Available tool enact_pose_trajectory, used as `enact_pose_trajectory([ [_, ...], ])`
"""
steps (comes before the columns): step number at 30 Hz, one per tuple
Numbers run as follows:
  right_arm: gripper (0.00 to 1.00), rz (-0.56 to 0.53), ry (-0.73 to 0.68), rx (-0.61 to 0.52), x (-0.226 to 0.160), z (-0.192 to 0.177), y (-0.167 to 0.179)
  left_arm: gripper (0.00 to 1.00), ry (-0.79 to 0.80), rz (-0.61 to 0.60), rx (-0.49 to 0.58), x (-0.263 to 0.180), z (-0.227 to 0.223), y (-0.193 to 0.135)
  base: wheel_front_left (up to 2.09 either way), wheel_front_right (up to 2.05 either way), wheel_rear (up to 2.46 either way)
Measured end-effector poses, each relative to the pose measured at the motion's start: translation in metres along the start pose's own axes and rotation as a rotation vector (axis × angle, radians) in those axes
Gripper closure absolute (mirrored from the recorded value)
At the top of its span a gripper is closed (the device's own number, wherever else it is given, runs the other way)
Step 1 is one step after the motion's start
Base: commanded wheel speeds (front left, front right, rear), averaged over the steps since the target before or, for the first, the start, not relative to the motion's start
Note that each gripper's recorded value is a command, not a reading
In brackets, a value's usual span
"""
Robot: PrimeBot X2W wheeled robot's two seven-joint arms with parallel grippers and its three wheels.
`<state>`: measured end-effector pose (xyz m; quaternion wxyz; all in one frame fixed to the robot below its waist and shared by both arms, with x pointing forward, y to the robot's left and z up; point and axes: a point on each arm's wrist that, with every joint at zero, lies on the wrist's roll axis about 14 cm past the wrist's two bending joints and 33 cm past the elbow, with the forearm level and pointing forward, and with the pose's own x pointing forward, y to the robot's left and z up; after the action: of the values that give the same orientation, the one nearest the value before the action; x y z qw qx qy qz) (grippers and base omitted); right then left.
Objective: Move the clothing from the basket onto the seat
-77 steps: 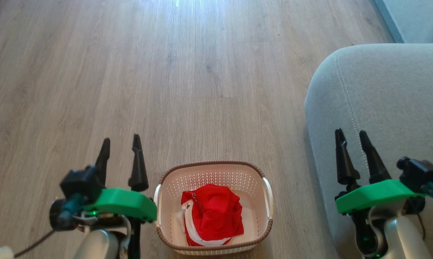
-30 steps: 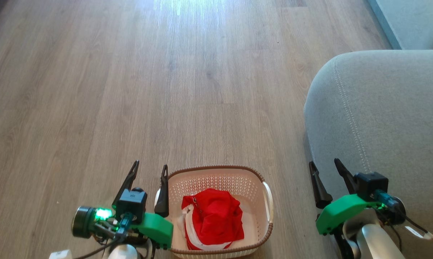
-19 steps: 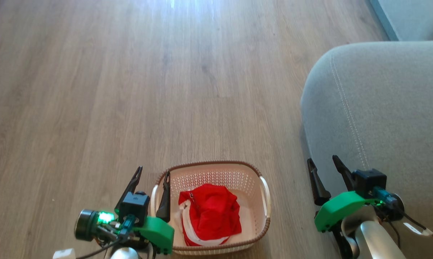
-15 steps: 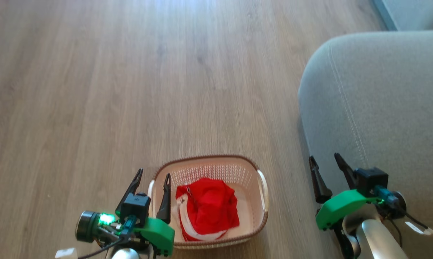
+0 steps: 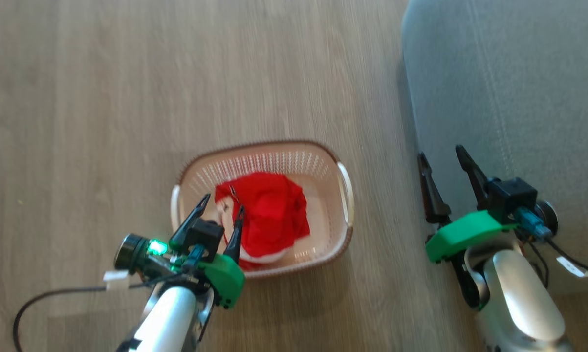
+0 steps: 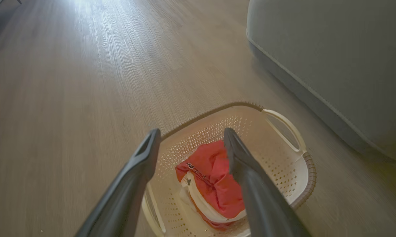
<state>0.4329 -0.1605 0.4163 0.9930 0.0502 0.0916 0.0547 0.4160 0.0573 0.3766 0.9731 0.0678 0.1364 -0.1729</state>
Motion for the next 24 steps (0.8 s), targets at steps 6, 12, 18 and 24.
enact_pose_trajectory([
  [6,0.0,0.006,0.043,-0.011,0.02,-0.021,-0.004,0.0,0.146,-0.136,0.057,0.032,-0.053,-0.021,0.0,0.0,0.0],
  [12,0.0,0.005,0.067,-0.021,0.036,-0.037,-0.012,0.0,0.243,-0.243,0.079,0.063,-0.095,-0.041,0.0,0.0,0.0],
  [18,0.0,0.002,0.095,-0.023,0.043,-0.054,-0.018,0.0,0.338,-0.342,0.107,0.085,-0.138,-0.056,0.0,0.0,0.0],
  [24,0.0,0.007,0.11,-0.029,0.05,-0.065,-0.021,0.0,0.402,-0.412,0.109,0.106,-0.171,-0.069,0.0,0.0,0.0],
])
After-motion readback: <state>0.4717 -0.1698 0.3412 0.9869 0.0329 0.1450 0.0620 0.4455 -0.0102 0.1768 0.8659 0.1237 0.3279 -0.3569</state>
